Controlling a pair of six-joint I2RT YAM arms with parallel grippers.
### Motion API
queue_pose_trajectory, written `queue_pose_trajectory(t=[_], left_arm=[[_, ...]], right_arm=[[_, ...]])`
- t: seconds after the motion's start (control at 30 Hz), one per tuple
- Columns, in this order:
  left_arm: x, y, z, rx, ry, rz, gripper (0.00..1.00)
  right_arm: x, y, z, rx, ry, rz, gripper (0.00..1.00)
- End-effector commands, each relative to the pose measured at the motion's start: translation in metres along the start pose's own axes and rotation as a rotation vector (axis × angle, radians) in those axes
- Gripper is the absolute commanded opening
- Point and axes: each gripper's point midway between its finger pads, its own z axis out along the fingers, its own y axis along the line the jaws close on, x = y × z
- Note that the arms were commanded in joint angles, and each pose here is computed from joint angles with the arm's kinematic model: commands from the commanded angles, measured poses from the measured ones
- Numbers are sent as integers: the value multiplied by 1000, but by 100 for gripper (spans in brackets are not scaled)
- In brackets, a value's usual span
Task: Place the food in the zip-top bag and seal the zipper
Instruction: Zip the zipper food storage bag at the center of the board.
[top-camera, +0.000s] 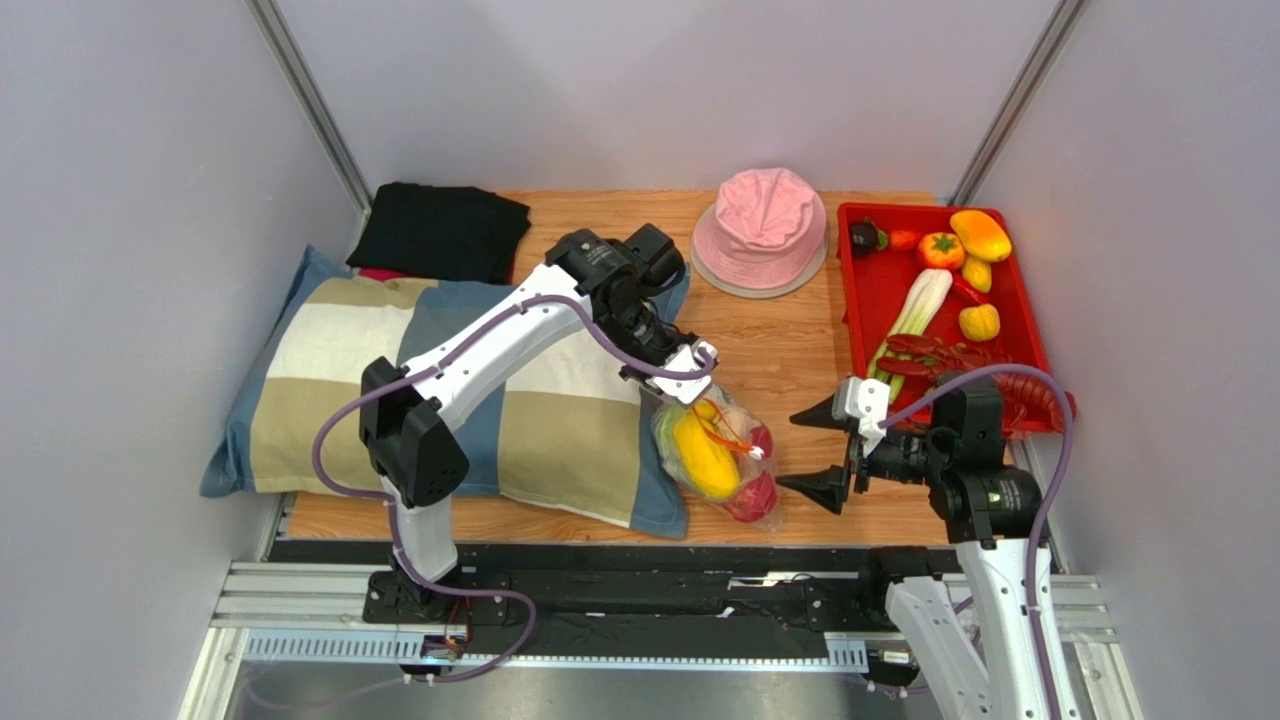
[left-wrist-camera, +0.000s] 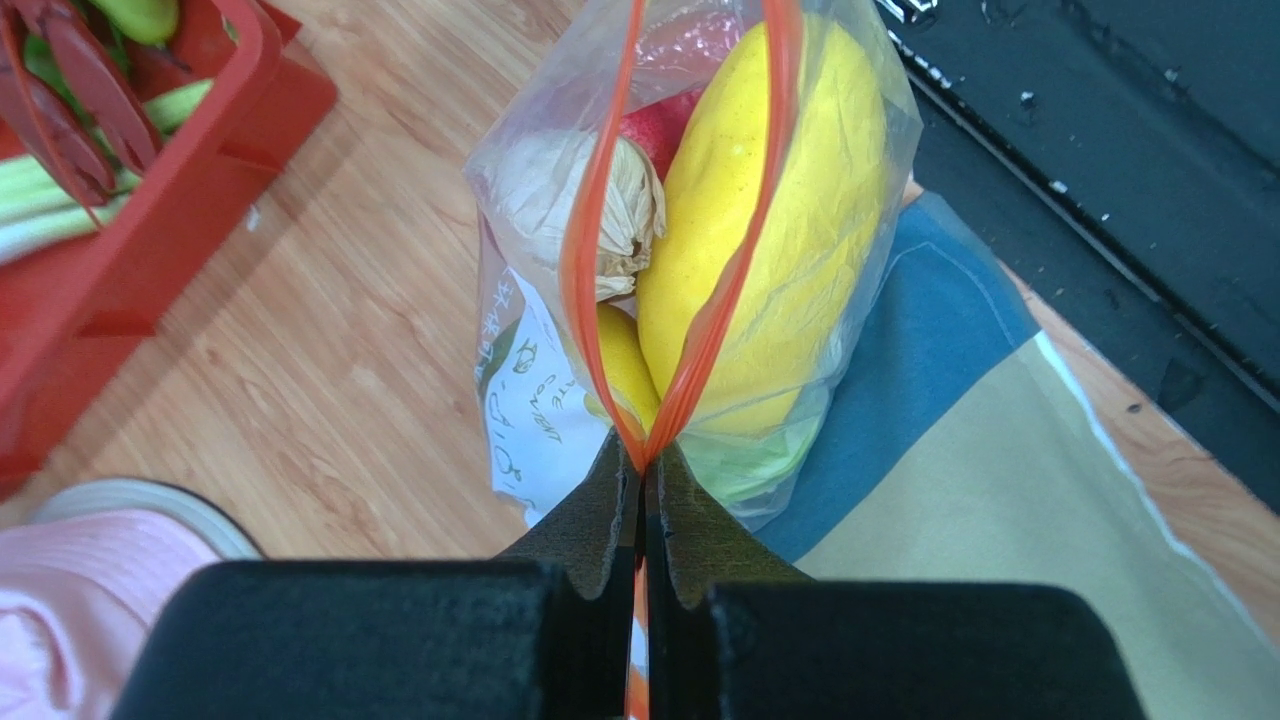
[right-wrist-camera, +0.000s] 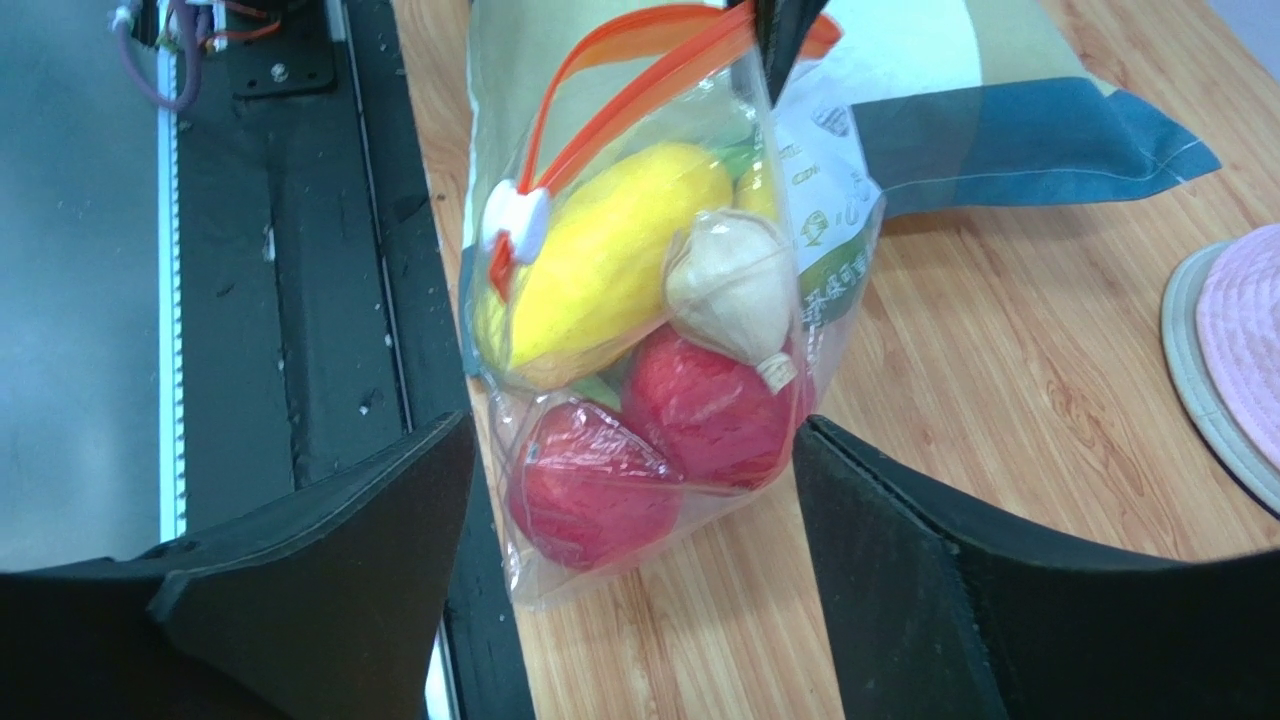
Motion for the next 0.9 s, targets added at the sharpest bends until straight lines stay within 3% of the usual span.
queue_pose_trajectory(t=[0.0,0.3,0.5,0.7,0.87], left_arm=[[-20,7,-6,-32,-93,-77,0],[-13,27,-7,-73,-111,-175,0],[-13,33,-9,-85,-122,-206,0],[-12,33,-9,-88,-120,-221,0],[-10,34,-8,-92,-116,-231,0]], right_arm=[[-20,-13,9,-2,-84,5,79],[-9,1,19,-78,-72,22,78],[1,-14,25,-22,-57,23,77],[-5,-42,31,51,-76,38,60],[-9,-47,32,63,-83,33,32]])
